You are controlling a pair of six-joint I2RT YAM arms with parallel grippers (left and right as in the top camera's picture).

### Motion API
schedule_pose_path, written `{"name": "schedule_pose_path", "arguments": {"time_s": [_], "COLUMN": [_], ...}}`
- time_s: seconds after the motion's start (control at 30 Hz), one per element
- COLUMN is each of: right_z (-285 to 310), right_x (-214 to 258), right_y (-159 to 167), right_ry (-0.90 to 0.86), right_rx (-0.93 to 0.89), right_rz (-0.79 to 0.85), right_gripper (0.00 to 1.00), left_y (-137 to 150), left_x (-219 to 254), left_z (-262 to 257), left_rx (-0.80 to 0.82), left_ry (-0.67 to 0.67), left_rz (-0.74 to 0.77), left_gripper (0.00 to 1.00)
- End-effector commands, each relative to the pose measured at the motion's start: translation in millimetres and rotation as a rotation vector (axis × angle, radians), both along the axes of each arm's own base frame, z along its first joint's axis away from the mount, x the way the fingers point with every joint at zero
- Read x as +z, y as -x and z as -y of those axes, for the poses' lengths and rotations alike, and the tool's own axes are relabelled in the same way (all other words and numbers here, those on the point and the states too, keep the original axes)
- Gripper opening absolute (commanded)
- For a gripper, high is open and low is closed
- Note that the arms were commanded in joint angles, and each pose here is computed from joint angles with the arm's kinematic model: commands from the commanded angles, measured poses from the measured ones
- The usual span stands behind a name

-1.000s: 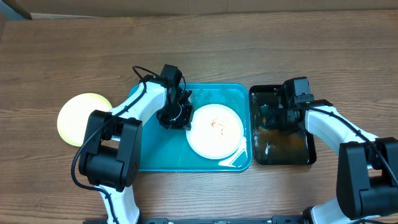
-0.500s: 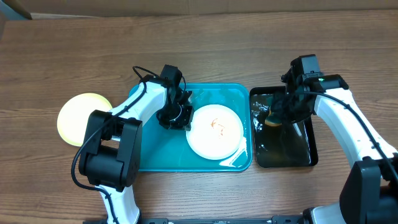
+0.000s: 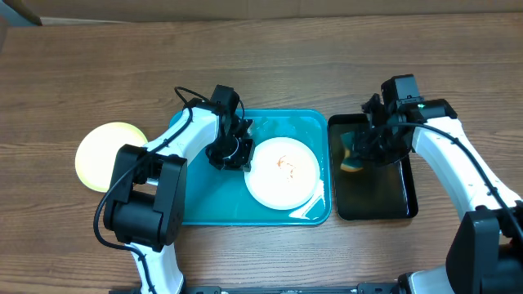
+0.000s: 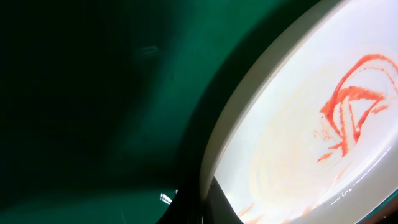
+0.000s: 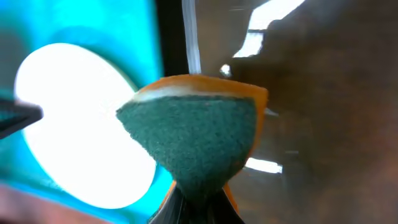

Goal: Clean dirty plates on tray and stack at the side
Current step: 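Grasp the green sponge in the black tray with the right gripper, then scrub the sauce-smeared white plate with the sponge in the right gripper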

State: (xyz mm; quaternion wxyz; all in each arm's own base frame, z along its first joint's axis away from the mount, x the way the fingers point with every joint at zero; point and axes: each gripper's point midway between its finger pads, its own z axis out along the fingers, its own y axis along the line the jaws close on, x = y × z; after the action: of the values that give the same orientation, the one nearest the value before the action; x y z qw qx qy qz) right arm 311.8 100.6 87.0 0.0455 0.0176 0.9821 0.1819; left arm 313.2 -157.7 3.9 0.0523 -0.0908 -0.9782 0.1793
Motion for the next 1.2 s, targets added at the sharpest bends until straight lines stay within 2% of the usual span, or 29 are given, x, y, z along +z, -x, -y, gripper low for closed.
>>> {"name": "schedule_pose_path", "arguments": {"time_s": [0.0, 0.13, 0.3, 0.43, 0.6, 0.8, 0.9, 0.97, 1.17], "right_z": [-47, -100, -134, -154, -167, -143, -121, -105, -80], "right_x": [14, 13, -9, -43, -64, -90, -92, -95, -98], "right_y": [6, 6, 16, 19, 13, -4, -11, -8, 28], "right_ry": [-0.124, -0.096, -0.024, 0.021, 0.017, 0.165, 0.235, 0.253, 0.307], "right_rx": [0.152, 0.247, 0.276, 0.288, 0.306, 0.243, 0.153, 0.083, 0.081], "right_rz": [0.051, 0.137, 0.132, 0.100, 0.115, 0.135, 0.119, 0.063, -0.115], "right_gripper": [0.04, 0.03, 0.04, 0.03, 0.04, 0.04, 0.04, 0.04, 0.04], "left_y": [0, 0, 1, 1, 1, 1, 2, 3, 3], "left_x": [-9, -9, -9, -9, -8, -8, -8, -8, -8], "left_z": [-8, -8, -8, -8, -7, -7, -7, -7, -9], "left_rx": [-0.003, -0.003, -0.003, -0.003, -0.003, 0.000, 0.000, 0.000, -0.001], "left_ry": [-0.043, -0.043, -0.044, -0.044, -0.041, -0.037, -0.039, -0.041, -0.048], "left_rz": [-0.004, -0.004, -0.008, -0.008, -0.009, -0.011, -0.015, -0.018, -0.016], "left_gripper": [0.04, 0.04, 0.04, 0.04, 0.04, 0.04, 0.04, 0.04, 0.04]}}
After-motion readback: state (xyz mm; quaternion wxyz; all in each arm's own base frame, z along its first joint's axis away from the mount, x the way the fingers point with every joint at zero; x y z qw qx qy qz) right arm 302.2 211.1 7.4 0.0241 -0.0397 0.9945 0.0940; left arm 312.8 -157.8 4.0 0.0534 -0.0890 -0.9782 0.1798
